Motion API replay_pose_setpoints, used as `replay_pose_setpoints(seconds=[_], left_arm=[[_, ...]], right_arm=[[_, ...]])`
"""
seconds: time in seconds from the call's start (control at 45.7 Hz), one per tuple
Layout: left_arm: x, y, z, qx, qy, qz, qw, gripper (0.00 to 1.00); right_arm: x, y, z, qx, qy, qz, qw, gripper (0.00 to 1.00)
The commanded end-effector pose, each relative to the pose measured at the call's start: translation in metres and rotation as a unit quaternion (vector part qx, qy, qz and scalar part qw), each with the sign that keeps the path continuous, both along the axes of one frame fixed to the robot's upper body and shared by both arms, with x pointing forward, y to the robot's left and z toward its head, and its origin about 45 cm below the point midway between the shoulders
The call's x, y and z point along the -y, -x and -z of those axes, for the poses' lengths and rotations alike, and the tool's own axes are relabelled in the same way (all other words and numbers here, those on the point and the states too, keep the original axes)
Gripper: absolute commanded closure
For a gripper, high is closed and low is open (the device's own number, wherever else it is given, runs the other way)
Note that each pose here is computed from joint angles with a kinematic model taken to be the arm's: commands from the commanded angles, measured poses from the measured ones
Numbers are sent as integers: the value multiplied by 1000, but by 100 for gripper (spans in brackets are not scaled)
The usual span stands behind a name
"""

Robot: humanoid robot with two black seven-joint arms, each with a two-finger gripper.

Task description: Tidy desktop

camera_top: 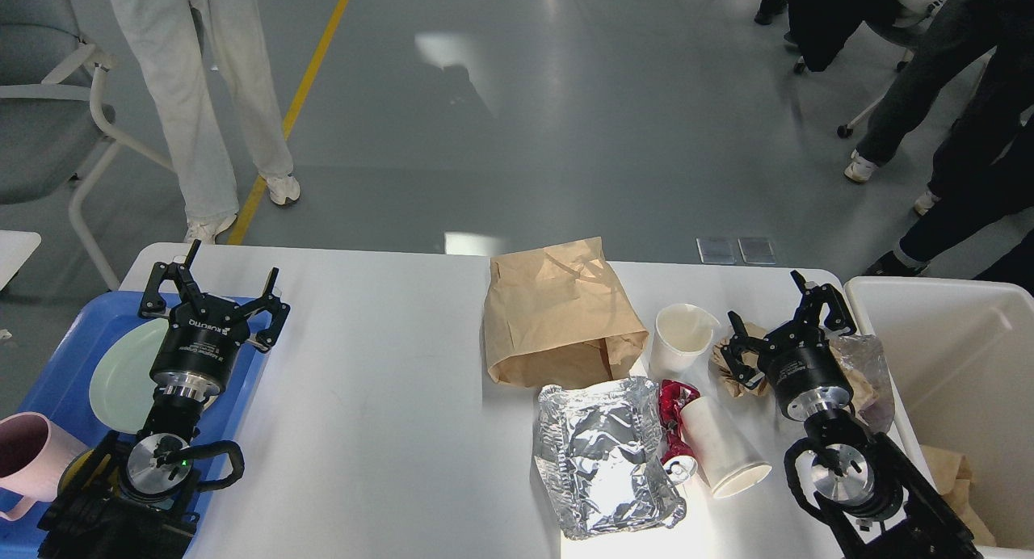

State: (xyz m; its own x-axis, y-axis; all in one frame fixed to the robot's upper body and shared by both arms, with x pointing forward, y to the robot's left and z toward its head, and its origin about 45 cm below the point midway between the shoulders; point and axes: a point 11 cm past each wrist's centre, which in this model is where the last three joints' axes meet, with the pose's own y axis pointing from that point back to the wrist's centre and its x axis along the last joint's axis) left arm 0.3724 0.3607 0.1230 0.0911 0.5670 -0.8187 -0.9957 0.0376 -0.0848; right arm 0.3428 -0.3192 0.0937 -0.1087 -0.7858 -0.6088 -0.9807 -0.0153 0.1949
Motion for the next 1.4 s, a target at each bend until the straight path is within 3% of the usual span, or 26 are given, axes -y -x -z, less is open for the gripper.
replay_pose_setpoints(seconds=[0.0,0.307,0.985,1.248,1.379], left_arm=[[0,0,0,0,0,1,1000,3],[-1,0,0,0,-1,0,1000,3],[-1,0,-1,0,-1,-1,1000,3],[-1,0,-1,0,-1,-1,1000,3],[-1,0,-1,0,-1,-1,1000,3]], right_arm=[[-1,-9,-9,12,1,-3,1000,0],[31,-7,-12,4,33,17,999,0],[19,-9,-8,-14,45,-23,999,0],[31,-21,-22,-30,60,-43,997,0],[29,-31,-34,-9,50,-40,998,0]])
